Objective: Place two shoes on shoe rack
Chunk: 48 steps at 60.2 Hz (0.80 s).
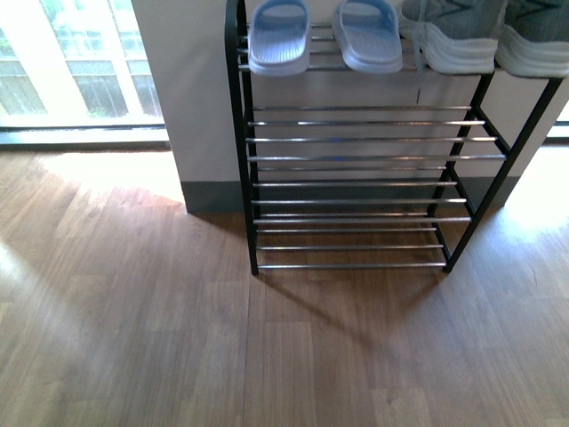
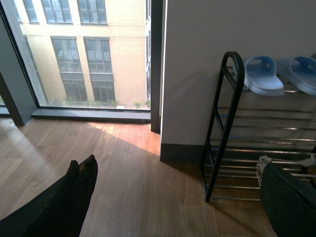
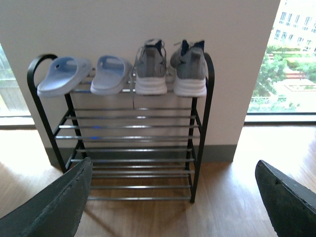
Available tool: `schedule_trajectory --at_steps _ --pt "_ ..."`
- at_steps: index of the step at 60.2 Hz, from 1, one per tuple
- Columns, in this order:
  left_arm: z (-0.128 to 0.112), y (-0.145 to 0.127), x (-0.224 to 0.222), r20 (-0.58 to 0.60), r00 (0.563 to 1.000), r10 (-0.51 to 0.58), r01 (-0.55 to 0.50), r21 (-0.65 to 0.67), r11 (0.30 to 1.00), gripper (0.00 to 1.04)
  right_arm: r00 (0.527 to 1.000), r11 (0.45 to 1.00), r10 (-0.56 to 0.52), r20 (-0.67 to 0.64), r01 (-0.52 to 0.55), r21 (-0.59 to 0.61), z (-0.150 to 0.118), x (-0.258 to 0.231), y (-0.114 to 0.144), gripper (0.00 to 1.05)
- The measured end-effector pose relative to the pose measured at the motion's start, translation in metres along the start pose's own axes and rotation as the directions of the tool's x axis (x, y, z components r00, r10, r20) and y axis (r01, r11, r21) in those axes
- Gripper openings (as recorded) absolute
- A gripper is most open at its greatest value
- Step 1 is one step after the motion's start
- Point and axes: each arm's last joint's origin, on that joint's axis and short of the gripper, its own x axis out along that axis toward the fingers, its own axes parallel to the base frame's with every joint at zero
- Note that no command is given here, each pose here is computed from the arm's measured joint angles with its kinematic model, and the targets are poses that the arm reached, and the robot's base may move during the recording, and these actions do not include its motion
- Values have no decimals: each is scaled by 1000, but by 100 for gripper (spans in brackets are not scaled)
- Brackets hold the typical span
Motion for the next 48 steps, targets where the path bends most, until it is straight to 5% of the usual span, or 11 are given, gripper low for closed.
schedule_trajectory --at_steps 48 --pt "0 0 0 0 1000 0 0 0 1000 95 1000 1000 -1 0 1 3 0 0 0 96"
